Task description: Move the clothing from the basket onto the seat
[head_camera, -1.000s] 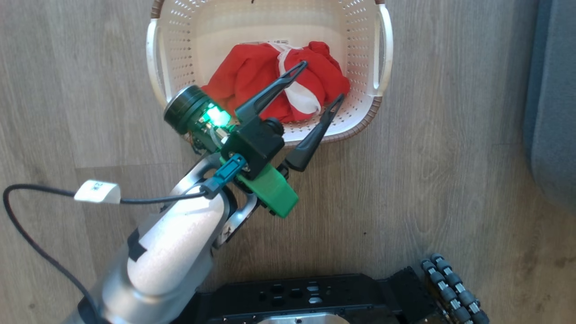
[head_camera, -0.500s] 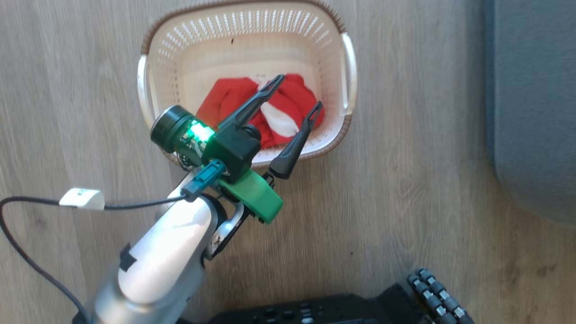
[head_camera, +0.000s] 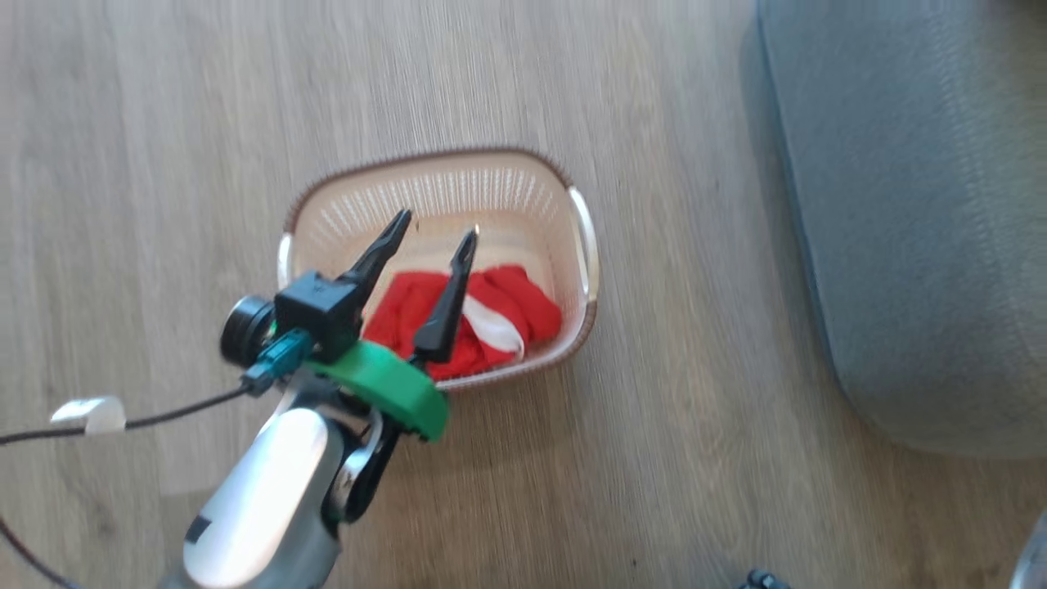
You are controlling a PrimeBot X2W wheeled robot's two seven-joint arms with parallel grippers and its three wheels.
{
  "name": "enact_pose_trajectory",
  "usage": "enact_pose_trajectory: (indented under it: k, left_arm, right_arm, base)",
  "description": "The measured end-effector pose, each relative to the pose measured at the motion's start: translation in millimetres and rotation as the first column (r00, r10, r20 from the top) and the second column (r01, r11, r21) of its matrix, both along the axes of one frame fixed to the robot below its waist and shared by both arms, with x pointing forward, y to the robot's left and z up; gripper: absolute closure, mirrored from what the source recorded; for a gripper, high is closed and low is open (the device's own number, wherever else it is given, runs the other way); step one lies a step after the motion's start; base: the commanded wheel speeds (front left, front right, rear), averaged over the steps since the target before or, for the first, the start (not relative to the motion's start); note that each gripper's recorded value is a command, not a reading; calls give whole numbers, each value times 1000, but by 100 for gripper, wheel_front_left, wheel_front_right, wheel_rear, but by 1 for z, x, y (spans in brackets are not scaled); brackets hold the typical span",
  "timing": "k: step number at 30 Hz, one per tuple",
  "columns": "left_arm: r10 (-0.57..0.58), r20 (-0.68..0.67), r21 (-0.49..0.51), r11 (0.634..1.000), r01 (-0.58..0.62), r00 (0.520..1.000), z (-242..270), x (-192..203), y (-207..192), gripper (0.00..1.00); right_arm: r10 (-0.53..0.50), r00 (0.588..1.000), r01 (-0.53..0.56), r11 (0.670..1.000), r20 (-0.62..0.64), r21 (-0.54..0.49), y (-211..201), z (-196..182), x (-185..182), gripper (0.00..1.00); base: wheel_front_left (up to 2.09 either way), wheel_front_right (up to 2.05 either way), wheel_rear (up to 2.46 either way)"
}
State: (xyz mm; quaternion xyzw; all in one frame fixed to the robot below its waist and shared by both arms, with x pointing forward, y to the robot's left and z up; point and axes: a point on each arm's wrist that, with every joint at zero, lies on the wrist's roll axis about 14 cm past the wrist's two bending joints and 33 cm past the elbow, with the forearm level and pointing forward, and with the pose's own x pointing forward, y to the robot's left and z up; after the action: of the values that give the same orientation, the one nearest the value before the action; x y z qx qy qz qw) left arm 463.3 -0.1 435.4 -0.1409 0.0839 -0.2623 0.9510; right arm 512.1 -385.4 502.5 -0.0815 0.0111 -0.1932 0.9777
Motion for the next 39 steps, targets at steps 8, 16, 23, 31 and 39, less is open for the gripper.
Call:
enact_pose_trajectory:
  k: [8,16,23,31,39]
  left_arm:
    - [158,58,81,983,-162,986,20,-16,56,0]
    - [366,29,204,909,-364,930,2,-51,135,0]
    - [505,54,209,838,-504,861,12,-72,181,0]
    - [564,101,213,793,-571,820,23,-91,206,0]
    - [569,111,195,792,-579,815,27,-93,208,0]
  right_arm:
    - [153,987,-156,986,53,65,85,-6,-55,0]
    - [257,961,-269,954,103,130,139,-3,-87,0]
    - [291,955,-295,936,48,191,156,-27,-115,0]
    - [311,951,-305,928,8,214,163,-40,-139,0]
    - [341,940,-336,921,8,199,172,-38,-142,0]
  base:
    - [0,0,0]
    - [0,0,0]
    - [0,0,0]
    - [0,0,0]
    - [0,0,0]
